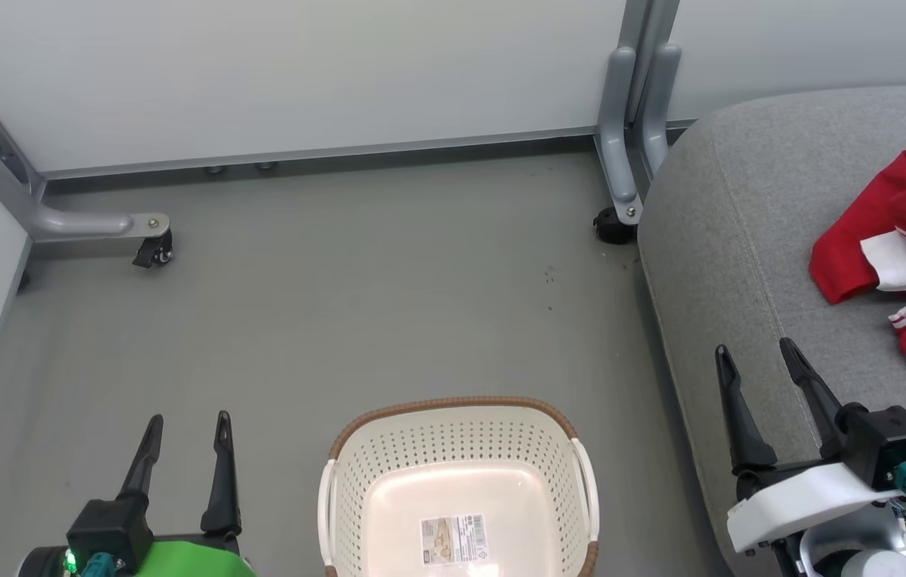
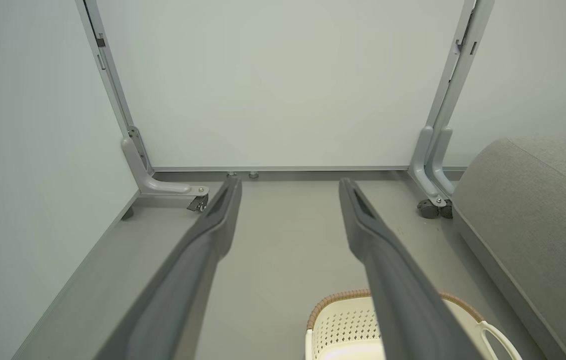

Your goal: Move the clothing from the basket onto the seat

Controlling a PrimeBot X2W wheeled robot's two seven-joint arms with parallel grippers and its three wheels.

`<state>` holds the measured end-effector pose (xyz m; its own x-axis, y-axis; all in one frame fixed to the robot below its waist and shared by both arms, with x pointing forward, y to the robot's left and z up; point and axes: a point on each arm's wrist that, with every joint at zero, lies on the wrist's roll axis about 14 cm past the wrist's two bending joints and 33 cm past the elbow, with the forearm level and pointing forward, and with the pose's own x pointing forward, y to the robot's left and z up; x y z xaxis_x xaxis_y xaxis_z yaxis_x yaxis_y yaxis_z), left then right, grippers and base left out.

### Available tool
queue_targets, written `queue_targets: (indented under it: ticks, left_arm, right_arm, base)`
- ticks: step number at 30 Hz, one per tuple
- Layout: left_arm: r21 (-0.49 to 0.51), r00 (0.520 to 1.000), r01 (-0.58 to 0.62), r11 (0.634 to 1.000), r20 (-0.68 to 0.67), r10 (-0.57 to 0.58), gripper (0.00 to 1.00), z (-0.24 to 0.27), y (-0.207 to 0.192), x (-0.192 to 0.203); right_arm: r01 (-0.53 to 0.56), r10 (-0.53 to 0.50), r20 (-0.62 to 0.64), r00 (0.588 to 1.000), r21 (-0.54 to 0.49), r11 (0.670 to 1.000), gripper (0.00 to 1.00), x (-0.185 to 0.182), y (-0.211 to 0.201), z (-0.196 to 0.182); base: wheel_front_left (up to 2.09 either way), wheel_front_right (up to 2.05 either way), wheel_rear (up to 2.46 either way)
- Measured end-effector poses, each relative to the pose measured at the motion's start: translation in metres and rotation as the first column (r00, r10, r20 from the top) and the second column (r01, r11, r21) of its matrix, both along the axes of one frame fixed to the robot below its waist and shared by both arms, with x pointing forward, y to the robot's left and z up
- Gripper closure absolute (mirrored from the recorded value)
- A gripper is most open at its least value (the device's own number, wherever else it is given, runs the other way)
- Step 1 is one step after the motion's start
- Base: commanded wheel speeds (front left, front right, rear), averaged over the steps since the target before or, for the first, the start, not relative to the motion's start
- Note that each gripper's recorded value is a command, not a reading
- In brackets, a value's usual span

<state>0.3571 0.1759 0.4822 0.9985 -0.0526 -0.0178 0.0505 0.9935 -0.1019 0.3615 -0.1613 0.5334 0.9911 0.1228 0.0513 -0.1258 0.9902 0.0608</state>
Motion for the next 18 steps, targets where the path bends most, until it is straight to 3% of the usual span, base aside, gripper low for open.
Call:
queue_targets:
  ticks: [18]
  left_arm:
    - [0.017,0.999,0.009,1.0,-0.031,-0.008,0.0,-0.012,-0.0004,-0.0075]
  right_arm:
    - [0.001,0.0,-0.035,0.999,0.003,1.0,0.0,-0.0094,-0.0003,-0.0061]
  base:
    - [0.0,0.0,0.0]
